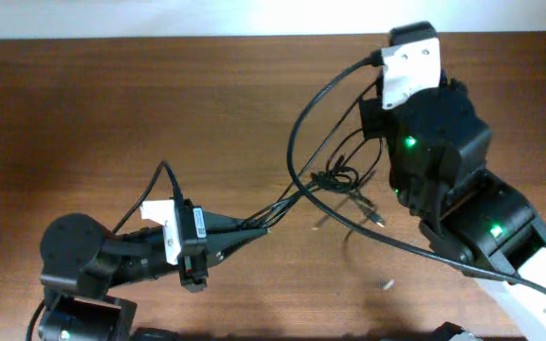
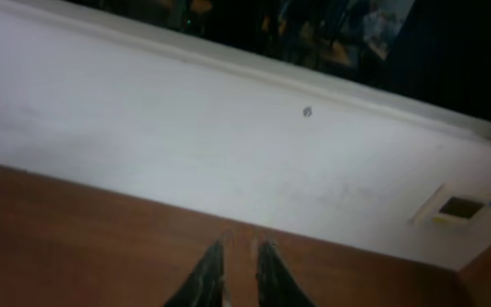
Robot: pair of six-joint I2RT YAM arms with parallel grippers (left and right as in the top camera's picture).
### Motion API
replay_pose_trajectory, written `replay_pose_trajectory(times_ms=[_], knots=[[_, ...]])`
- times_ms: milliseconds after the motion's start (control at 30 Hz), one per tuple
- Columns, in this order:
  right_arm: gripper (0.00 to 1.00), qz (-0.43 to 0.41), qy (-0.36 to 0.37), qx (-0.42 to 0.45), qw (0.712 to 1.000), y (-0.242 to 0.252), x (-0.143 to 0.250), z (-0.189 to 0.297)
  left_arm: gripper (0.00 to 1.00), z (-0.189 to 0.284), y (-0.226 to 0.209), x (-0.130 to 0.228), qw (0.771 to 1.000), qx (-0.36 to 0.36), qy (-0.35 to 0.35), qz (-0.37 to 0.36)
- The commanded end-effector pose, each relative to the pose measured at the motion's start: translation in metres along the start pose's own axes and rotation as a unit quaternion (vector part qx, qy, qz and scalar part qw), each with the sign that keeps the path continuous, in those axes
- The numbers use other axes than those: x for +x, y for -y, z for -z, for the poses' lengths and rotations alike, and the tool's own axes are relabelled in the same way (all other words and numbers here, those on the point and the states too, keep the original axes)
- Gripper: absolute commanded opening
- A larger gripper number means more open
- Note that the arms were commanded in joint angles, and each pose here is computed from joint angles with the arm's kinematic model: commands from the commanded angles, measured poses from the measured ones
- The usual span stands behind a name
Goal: Untangle cables
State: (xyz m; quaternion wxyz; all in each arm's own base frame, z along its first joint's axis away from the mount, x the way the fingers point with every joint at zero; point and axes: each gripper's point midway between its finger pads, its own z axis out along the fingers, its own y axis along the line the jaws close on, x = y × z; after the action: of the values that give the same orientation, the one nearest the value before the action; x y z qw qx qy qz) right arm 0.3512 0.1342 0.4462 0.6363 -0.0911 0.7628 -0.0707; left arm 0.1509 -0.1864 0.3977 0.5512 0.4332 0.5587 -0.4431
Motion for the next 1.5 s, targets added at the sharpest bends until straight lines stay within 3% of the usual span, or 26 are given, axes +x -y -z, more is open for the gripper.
replay_pose_trajectory(times_ms=[0,33,100,133,200,267,333,400,567,633,733,767,833,1033,1100,1133,1200,1267,1300,1367,1467], knots=[[0.13,-0.089,0.005,-0.104,0.991,-0.005,-0.012,0.027,0.03,0.010,-0.039,0.017,0.989,-0.144,-0.025,0.035],[0.17,-0.090,0.014,-0.183,0.979,-0.026,-0.018,0.043,0.03,0.015,-0.052,0.027,0.981,-0.184,-0.039,0.052],[0.43,-0.130,-0.006,-0.294,0.947,-0.050,-0.016,0.079,0.00,0.014,-0.056,0.034,0.979,-0.186,-0.049,0.069],[0.53,-0.157,-0.037,-0.294,0.942,-0.049,-0.005,0.083,0.00,0.014,-0.057,0.034,0.979,-0.186,-0.049,0.069],[0.59,-0.173,-0.109,-0.285,0.937,-0.047,0.027,0.092,0.00,0.012,-0.052,0.031,0.982,-0.172,-0.045,0.065],[0.78,-0.176,-0.172,-0.273,0.930,-0.045,0.057,0.099,0.00,0.011,-0.049,0.029,0.984,-0.162,-0.042,0.061],[0.77,-0.223,-0.246,-0.243,0.912,-0.042,0.085,0.106,0.00,0.006,-0.036,0.014,0.992,-0.119,-0.019,0.038],[0.61,-0.251,-0.295,-0.207,0.898,-0.037,0.106,0.111,0.00,0.003,-0.023,-0.002,0.997,-0.078,0.004,0.007],[0.62,-0.258,-0.302,-0.120,0.910,0.005,0.132,0.133,0.00,0.002,-0.016,-0.020,0.997,-0.060,0.029,-0.031],[0.75,-0.266,-0.283,-0.117,0.914,0.015,0.150,0.146,0.00,0.003,-0.015,-0.025,0.997,-0.059,0.037,-0.029],[0.74,-0.270,-0.248,-0.228,0.902,-0.033,0.179,0.135,0.00,0.004,-0.011,-0.042,0.996,-0.053,0.066,-0.003],[0.74,-0.262,-0.218,-0.307,0.888,-0.068,0.185,0.124,0.00,0.005,-0.010,-0.046,0.996,-0.050,0.074,0.016],[0.74,-0.272,-0.180,-0.383,0.864,-0.104,0.187,0.112,0.00,0.006,-0.008,-0.056,0.994,-0.046,0.092,0.038],[0.73,-0.294,-0.114,-0.431,0.845,-0.133,0.164,0.083,0.00,0.007,-0.005,-0.061,0.992,-0.037,0.100,0.062],[0.21,-0.308,-0.081,-0.341,0.884,-0.105,0.159,0.059,0.00,0.007,-0.005,-0.061,0.992,-0.037,0.100,0.062],[0.04,-0.316,-0.061,-0.322,0.891,-0.091,0.148,0.055,0.00,0.006,-0.006,-0.060,0.992,-0.038,0.098,0.063],[0.04,-0.337,0.045,-0.294,0.893,-0.036,0.083,0.073,0.00,0.004,-0.012,-0.041,0.993,-0.047,0.070,0.080],[0.04,-0.322,0.124,-0.357,0.868,-0.021,0.035,0.118,0.00,0.002,-0.017,-0.019,0.994,-0.059,0.036,0.081],[0.04,-0.301,0.167,-0.401,0.849,-0.020,0.015,0.145,0.00,0.003,-0.023,-0.004,0.993,-0.079,0.014,0.088],[0.04,-0.299,0.209,-0.383,0.848,-0.004,0.003,0.158,0.00,0.006,-0.036,0.028,0.986,-0.123,-0.034,0.107],[0.04,-0.305,0.220,-0.363,0.853,0.007,-0.001,0.158,0.00,0.042,-0.083,0.089,0.924,-0.312,-0.123,0.184]])
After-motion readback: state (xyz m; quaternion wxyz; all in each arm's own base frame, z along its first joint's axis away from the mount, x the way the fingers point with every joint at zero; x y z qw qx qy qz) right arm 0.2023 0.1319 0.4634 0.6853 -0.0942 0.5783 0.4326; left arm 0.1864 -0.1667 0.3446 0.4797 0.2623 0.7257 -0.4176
